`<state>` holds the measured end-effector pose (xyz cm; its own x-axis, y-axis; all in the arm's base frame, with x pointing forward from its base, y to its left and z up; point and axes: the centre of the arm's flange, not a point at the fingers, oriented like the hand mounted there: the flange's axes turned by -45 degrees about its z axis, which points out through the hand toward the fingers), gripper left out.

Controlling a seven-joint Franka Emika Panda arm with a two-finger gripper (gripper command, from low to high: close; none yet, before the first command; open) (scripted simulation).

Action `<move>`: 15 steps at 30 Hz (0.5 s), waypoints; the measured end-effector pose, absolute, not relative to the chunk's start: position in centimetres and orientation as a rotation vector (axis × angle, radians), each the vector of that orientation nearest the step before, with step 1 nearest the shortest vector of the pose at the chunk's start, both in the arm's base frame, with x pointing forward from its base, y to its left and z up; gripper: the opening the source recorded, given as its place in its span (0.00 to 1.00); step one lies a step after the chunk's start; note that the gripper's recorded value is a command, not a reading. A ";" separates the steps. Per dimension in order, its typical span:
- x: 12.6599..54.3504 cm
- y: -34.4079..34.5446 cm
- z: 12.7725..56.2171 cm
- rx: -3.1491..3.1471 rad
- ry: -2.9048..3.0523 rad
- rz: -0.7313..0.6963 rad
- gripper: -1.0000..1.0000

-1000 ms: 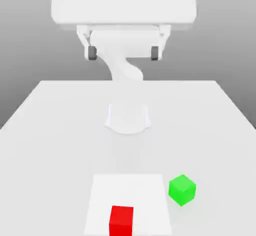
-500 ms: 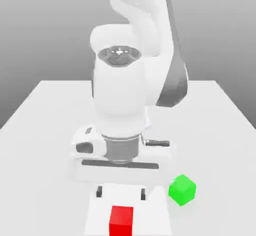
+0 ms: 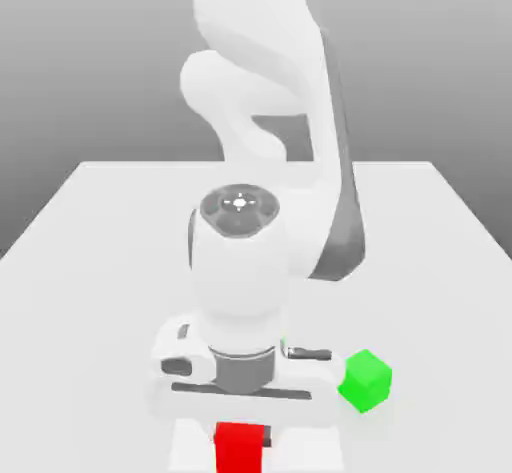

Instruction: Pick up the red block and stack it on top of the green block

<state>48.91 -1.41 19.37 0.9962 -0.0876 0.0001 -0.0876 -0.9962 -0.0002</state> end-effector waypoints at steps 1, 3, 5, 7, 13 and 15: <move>48.6 -0.9 20.5 -3.137 0.117 0.000 0.00; 46.9 2.8 21.9 -3.129 -0.032 0.000 0.00; 44.5 7.0 23.0 -3.116 -0.217 0.000 0.00; 41.4 11.6 23.9 -3.095 -0.435 0.000 0.00; 37.5 14.5 21.2 -3.077 -0.641 -0.001 0.00; 37.4 14.5 19.1 -3.076 -0.645 -0.001 0.00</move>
